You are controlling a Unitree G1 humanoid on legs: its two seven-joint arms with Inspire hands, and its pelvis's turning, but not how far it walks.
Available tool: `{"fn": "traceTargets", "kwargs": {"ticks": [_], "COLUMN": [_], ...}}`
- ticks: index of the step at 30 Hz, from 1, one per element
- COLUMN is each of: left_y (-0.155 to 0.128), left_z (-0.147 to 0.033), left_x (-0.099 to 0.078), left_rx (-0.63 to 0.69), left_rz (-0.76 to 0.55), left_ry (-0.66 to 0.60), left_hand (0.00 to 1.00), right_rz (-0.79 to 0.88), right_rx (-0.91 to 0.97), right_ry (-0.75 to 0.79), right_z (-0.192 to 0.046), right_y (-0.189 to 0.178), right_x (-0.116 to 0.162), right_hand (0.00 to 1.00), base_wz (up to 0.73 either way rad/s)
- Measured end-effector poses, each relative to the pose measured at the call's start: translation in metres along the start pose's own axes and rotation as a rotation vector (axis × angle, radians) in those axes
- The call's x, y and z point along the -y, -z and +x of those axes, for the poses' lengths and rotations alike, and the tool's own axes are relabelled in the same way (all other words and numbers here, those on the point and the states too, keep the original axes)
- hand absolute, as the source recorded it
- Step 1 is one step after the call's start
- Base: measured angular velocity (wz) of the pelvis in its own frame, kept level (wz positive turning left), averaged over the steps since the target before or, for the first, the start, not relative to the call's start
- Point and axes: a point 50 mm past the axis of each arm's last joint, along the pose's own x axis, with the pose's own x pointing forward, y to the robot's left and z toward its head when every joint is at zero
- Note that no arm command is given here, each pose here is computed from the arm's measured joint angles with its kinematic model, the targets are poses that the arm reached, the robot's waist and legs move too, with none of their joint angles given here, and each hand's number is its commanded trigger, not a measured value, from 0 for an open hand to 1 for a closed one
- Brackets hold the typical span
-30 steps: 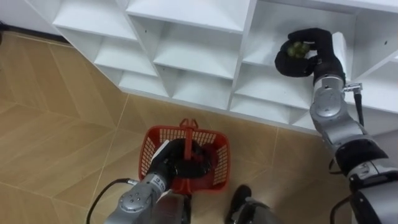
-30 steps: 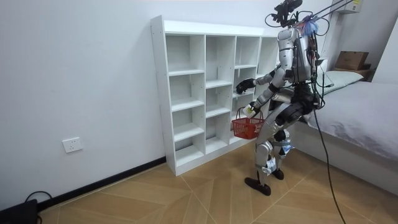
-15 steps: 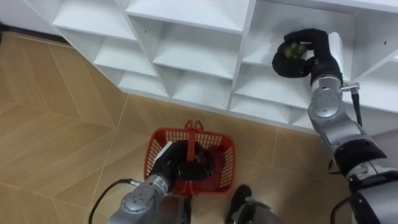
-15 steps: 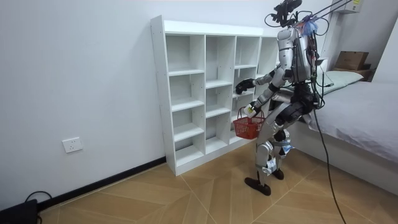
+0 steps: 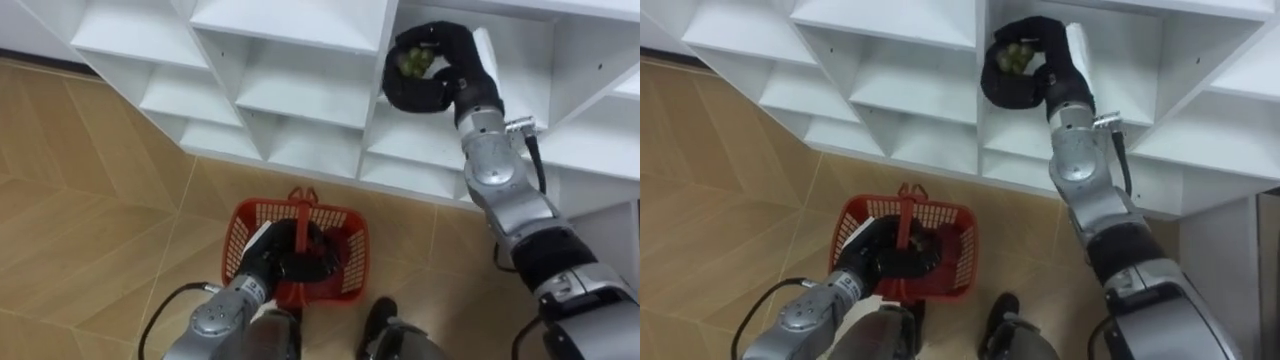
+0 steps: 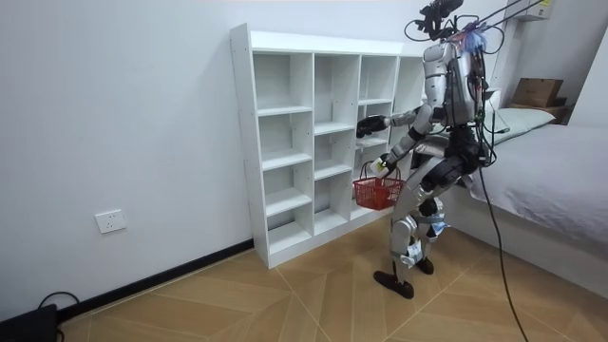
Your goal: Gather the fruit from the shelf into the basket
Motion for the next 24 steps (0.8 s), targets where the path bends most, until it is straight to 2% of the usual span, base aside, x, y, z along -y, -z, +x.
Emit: {"fn": "traceTargets", "kwargs": {"ticks": [9, 17, 24], "left_y": [-0.003, -0.010, -0.011], "left_z": [0.000, -0.001, -0.001], "left_x": [-0.002, -0.012, -0.013], "left_rx": [0.024, 0.081, 0.090], "left_rz": [0.002, 0.003, 0.000], "left_ry": [-0.028, -0.066, -0.070], "left_hand": [1.00, 1.00, 1.00], "right_rz": [0.016, 0.077, 0.118], "right_rx": [0.050, 0.016, -0.035], "right_ry": [-0.248, -0.384, -0.458], "right_z": [-0.023, -0.047, -0.065], "right_y": [0.001, 0.012, 0.025], "right_x": [-0.034, -0.055, -0.066], "right_hand": [1.00, 1.00, 1.00], "base_wz": [-0.07, -0.01, -0.03]}}
